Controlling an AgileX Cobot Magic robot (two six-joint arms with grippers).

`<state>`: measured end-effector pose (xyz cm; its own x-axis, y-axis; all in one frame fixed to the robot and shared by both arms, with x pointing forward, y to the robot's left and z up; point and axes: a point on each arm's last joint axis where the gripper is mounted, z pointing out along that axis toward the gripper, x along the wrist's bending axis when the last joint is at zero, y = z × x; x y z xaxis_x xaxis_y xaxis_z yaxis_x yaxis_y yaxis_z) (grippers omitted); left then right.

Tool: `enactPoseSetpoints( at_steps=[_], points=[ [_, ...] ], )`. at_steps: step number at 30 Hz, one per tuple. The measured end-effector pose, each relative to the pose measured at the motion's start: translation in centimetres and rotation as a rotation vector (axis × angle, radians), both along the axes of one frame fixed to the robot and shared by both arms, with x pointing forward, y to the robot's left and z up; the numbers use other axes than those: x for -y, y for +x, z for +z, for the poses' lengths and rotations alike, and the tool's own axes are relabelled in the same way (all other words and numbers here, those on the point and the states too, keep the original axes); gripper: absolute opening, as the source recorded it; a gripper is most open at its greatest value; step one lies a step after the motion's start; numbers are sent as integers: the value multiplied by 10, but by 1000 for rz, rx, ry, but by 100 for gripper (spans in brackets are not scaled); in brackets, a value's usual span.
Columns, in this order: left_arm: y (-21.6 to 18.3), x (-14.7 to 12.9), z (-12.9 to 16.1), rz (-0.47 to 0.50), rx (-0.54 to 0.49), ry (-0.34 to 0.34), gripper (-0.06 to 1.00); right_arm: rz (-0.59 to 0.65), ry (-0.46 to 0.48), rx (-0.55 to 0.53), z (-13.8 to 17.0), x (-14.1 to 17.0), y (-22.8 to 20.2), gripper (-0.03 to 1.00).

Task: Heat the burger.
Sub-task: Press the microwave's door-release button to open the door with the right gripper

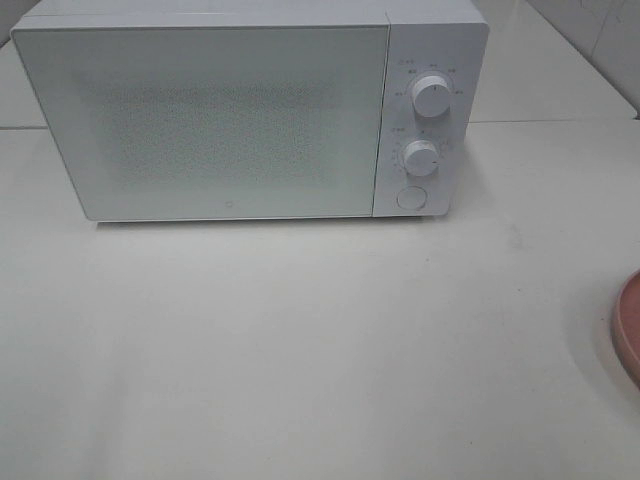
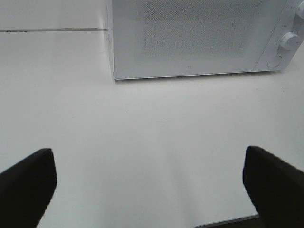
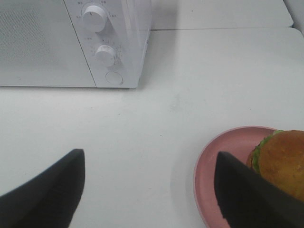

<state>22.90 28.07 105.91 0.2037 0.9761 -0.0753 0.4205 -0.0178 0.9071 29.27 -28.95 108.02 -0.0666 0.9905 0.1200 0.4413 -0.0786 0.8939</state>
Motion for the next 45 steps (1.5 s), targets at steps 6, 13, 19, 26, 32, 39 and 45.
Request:
enactPoseSetpoints(
  at_steps=[6,13,19,26,32,39,45],
  points=[
    [0,0,0,0,0,0,99,-11,4,17,3,0,22,75],
    [0,0,0,0,0,0,99,-23,5,0,1,0,50,75],
    [0,0,0,0,0,0,99,-31,5,-28,-5,-1,70,75],
    [0,0,0,0,0,0,99,-41,-2,-89,-20,-1,102,75],
    [0,0,0,0,0,0,99,-47,-27,-107,-32,-1,126,75],
    [0,0,0,0,0,0,99,-52,-51,-46,-41,0,150,75],
    [0,0,0,0,0,0,99,-41,-87,15,-49,0,167,75]
  ],
)
